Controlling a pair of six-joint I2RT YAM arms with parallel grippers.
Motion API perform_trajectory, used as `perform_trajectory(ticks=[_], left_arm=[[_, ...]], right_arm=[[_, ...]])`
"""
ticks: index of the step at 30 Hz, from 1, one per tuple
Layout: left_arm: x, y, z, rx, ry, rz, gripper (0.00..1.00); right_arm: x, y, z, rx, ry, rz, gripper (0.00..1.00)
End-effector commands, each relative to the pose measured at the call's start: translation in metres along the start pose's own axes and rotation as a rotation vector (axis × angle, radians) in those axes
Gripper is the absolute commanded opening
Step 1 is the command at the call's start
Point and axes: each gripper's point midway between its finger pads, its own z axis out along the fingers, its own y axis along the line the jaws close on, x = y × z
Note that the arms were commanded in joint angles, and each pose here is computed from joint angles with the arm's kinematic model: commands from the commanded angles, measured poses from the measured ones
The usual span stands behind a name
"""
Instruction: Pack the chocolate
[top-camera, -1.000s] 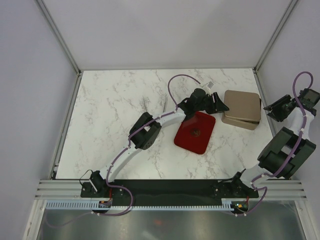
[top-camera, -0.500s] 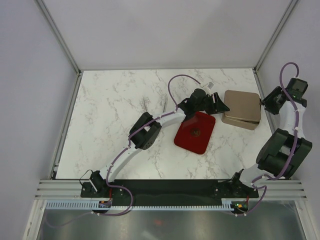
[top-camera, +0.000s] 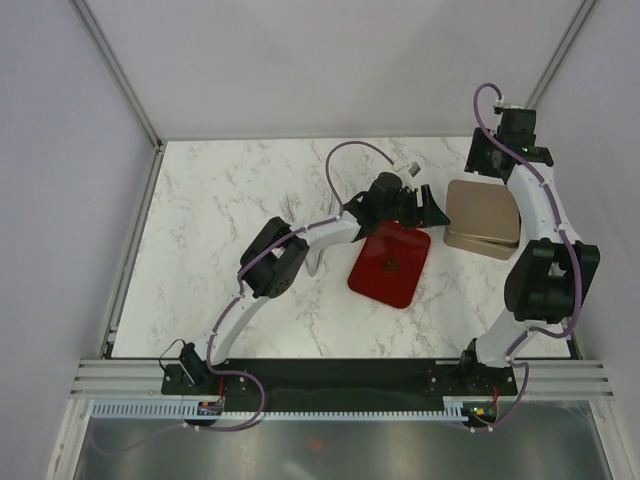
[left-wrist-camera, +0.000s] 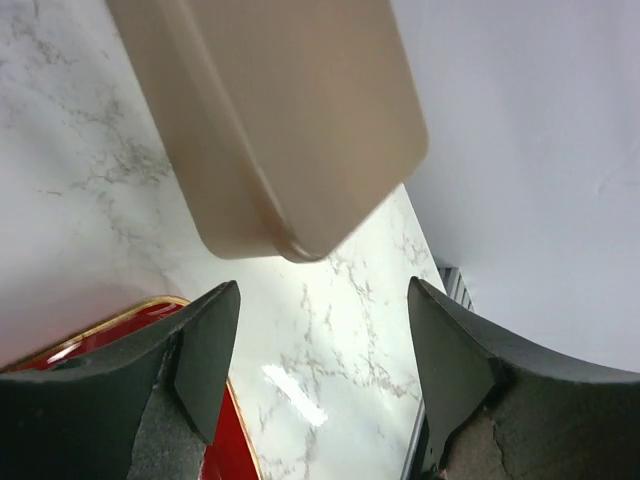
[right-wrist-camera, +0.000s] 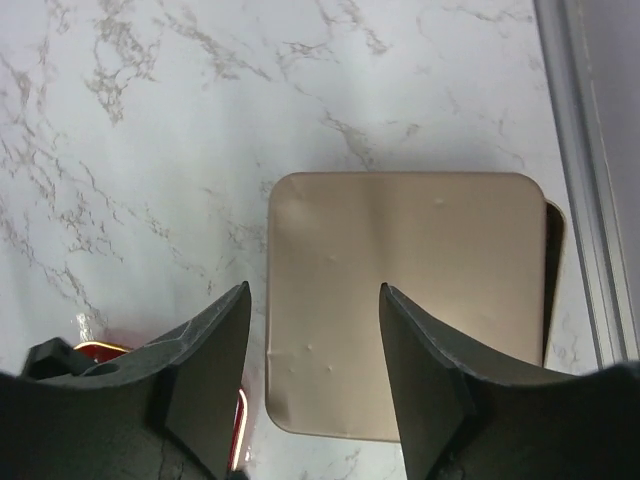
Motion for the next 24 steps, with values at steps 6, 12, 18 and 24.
perform_trajectory(ticks=[6,12,18,24], left_arm=[[-0.056,-0.096,-0.080,0.087,-0.109,0.284,0.77],[-0.038,-0.091,-0.140,-0.030,-0.120,0.313,0.78],[-0.020,-0.093,-0.209,-0.121,-0.172,0.288,0.79],[-0.023,-0.100,-0.271,-0.270,-0.191,0.361,0.81]], right_arm=[[-0.012,0.026,0.031,-0.071,0.004,-0.235,0.72],[0.012,0.047,0.044,0.016,0.091,-0.488,0.74],[0.019,0.055,0.039,0.172,0.093,-0.489,0.71],[0.042,0.047,0.044,0.256,0.134,-0.459,0.70]])
